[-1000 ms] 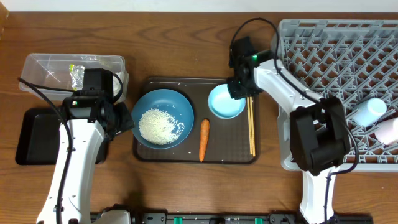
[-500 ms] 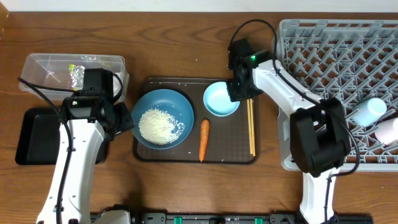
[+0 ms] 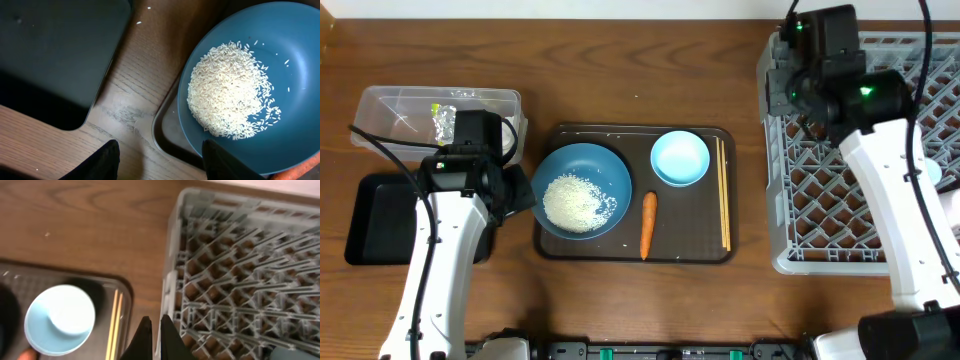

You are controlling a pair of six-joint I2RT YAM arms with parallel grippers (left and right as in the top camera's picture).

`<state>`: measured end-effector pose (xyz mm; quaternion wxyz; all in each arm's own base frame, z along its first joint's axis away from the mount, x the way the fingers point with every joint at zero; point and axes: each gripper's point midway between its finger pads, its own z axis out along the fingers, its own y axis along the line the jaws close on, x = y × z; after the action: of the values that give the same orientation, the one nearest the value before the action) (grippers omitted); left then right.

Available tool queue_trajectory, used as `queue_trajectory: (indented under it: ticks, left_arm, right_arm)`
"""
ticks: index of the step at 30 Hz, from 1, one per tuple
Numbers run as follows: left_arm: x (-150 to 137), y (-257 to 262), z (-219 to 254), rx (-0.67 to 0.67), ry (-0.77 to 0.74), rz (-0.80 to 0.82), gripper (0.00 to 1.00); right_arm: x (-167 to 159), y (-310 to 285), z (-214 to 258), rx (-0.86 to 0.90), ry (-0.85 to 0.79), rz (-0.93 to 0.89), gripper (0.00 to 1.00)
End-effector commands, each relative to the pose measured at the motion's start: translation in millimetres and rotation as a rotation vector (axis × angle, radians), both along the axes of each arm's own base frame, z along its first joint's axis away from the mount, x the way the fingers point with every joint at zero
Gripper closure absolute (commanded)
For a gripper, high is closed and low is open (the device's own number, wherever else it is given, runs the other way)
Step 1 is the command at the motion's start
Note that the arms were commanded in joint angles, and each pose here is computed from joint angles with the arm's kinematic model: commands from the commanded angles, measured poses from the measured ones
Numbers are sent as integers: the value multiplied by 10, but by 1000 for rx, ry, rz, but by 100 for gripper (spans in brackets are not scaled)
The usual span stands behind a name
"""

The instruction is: Sort waste into correct bins and load items into the dishwasher rack

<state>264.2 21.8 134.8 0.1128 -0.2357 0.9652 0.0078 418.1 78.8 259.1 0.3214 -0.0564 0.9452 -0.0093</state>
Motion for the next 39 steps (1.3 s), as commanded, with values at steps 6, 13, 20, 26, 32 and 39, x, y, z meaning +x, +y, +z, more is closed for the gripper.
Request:
queue_trajectory:
  ticks: [6, 13, 20, 26, 32, 39]
  left_arm:
    - [22, 28, 62, 11, -17, -5, 45]
    - [22, 28, 62, 11, -17, -5, 45]
    - [22, 28, 62, 11, -17, -5, 45]
    - [22, 28, 62, 11, -17, -5, 45]
    - [23, 28, 63, 11, -17, -5, 45]
    - [22, 28, 62, 11, -17, -5, 45]
  right_arm:
    - [-62, 639, -776, 134, 238, 204, 52]
    - [-40, 939, -1430, 139, 382, 247, 1]
    - [-154, 1108, -2132, 102, 541, 270, 20]
    - [-192, 1121, -2506, 98, 613, 223, 50]
    - [-153, 1103, -2528, 89, 602, 197, 99]
    - [36, 722, -1949, -1, 471, 85, 99]
